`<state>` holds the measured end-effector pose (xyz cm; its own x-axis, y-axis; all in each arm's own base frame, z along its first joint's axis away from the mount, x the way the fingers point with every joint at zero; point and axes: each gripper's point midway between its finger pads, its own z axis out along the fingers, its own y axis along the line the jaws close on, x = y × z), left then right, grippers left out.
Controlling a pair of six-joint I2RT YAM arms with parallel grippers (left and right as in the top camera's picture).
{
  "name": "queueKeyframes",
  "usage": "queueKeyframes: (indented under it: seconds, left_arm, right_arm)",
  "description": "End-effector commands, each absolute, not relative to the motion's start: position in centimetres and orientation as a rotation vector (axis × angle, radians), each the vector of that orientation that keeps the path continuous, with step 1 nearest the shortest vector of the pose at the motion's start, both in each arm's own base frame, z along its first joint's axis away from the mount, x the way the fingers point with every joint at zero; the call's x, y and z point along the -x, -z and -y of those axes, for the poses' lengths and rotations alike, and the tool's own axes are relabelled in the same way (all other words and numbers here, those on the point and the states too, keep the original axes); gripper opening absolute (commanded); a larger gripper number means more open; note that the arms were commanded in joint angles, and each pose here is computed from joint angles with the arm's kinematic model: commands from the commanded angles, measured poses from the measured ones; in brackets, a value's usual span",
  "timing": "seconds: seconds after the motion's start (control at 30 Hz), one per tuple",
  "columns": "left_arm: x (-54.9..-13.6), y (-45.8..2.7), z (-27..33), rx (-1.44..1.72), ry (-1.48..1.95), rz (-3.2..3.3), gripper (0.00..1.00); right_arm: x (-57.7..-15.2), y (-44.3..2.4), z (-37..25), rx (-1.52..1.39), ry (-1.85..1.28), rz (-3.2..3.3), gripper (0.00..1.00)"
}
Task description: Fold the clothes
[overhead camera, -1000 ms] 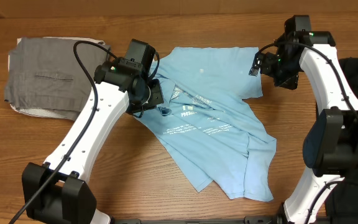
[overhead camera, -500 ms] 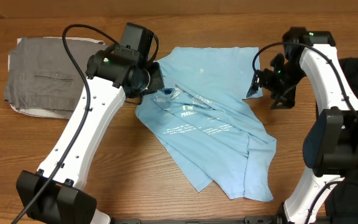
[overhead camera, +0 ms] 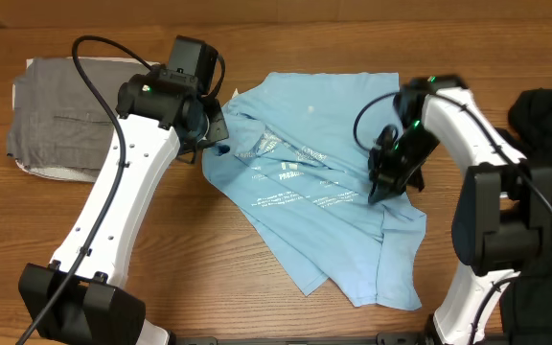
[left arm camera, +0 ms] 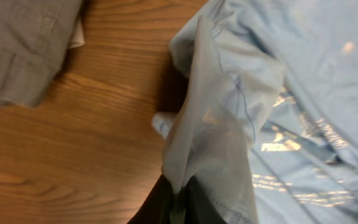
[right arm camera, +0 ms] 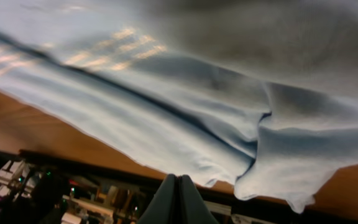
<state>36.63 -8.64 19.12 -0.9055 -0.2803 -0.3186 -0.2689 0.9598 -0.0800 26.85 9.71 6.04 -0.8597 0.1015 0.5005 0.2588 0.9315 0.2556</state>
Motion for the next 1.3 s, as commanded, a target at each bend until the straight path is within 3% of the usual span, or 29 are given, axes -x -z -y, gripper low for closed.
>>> queueKeyframes:
  seconds: [0.0,0.2,0.37,0.6,0.83,1.03,1.1,1.2,1.27]
  left_arm:
    - [-36.5,-20.0,6.9,0.38,-0.074,-2.752,0.08]
    - [-36.1,-18.3,6.8,0.38,-0.093,-2.781,0.08]
    - [-35.4,-13.8,6.6,0.379,-0.117,-2.821,0.06]
    - [-34.5,-12.5,6.6,0.378,-0.122,-2.859,0.08]
    - [-31.6,-9.4,8.5,0.363,-0.014,-2.985,0.09]
    - [-28.5,-5.2,10.1,0.304,0.034,-3.074,0.1]
    - [-28.4,-5.1,10.1,0.28,0.029,-3.078,0.15]
    - [-28.8,-5.4,10.2,0.256,0.034,-3.066,0.38]
    - [-29.3,-5.7,10.5,0.24,0.051,-3.05,0.42]
  right_arm:
    - [-24.5,-3.7,-7.5,0.424,0.22,2.564,0.04]
    - [-22.5,-1.2,-4.1,0.551,-0.076,2.552,0.04]
    - [-24.5,1.7,-2.8,0.622,-0.15,2.687,0.04]
    - [-28.7,3.3,2.8,0.822,-0.259,2.841,0.04]
    - [-33.0,3.9,4.9,1.005,0.008,2.951,0.04]
    - [-33.3,3.9,4.7,1.008,0.03,2.957,0.09]
    - [-33.2,3.9,4.7,1.004,0.029,2.954,0.11]
    - [-33.1,4.0,4.6,1.003,0.028,2.95,0.12]
    - [-33.1,4.0,4.6,1.003,0.028,2.95,0.13]
